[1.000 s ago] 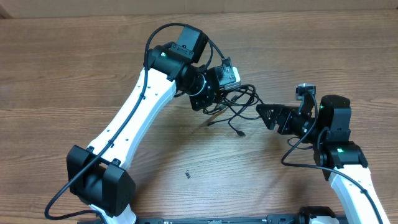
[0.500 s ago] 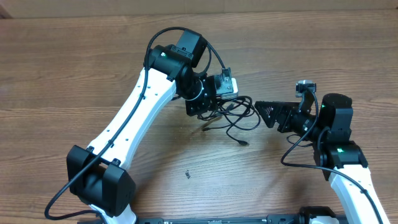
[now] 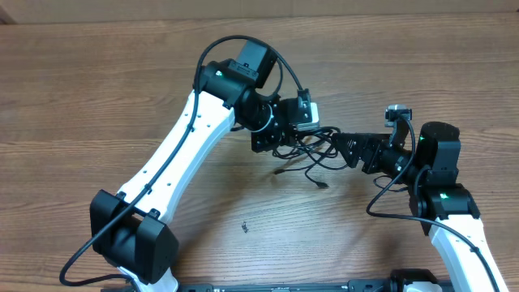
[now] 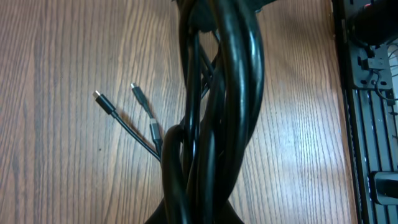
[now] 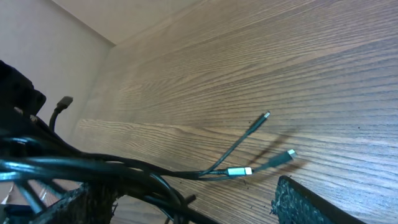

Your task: Untangle cables

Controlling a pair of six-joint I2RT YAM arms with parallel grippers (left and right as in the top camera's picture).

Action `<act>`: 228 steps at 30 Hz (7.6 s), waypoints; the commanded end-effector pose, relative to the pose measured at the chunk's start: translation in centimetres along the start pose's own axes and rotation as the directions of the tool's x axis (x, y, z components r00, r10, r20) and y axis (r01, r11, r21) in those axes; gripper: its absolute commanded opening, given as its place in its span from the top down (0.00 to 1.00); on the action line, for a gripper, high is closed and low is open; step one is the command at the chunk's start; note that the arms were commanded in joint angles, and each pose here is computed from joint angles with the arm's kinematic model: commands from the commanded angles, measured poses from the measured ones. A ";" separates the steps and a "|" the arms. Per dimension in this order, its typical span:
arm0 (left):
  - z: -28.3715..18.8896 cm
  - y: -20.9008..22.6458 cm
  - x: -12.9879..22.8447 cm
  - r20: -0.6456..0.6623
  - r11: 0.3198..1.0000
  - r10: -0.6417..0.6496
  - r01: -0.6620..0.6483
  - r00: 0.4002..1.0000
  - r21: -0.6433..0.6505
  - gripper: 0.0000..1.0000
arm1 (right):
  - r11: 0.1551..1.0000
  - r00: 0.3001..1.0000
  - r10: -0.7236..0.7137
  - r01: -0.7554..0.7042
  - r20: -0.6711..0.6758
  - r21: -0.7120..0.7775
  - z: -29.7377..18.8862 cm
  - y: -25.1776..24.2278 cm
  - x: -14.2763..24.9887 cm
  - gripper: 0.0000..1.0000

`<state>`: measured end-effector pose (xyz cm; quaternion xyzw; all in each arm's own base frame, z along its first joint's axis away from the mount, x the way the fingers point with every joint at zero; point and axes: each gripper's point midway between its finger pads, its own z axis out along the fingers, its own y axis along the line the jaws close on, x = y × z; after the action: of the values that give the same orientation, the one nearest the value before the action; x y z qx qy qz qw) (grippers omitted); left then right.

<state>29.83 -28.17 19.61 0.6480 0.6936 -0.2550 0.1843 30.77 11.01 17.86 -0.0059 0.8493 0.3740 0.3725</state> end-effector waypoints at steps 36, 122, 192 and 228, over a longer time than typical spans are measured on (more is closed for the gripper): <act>0.4 -12.8 -3.7 0.079 0.910 0.015 -0.047 0.997 0.413 0.96 | 0.934 0.979 -0.075 0.002 0.188 0.358 -1.5 -5.6 -4.2 0.21; -5.1 9.7 5.2 0.148 0.501 -0.684 0.607 0.714 -0.617 0.00 | 0.976 0.987 0.143 -0.130 -0.065 0.172 -0.4 -2.9 2.5 0.00; -9.6 12.2 11.1 0.289 0.343 -0.818 0.826 0.497 -0.447 0.00 | 0.906 0.887 0.422 -0.405 -0.187 0.122 10.8 2.8 8.1 0.04; -9.6 12.2 11.1 0.289 0.344 -0.818 0.826 0.497 -0.447 0.00 | 0.832 0.853 0.520 -0.494 -0.047 0.252 16.3 -0.3 11.2 0.22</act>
<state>41.88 -12.95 18.17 0.1322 0.9662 -0.1043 0.1953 32.33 23.97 3.56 0.2397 0.8799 0.3588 0.1990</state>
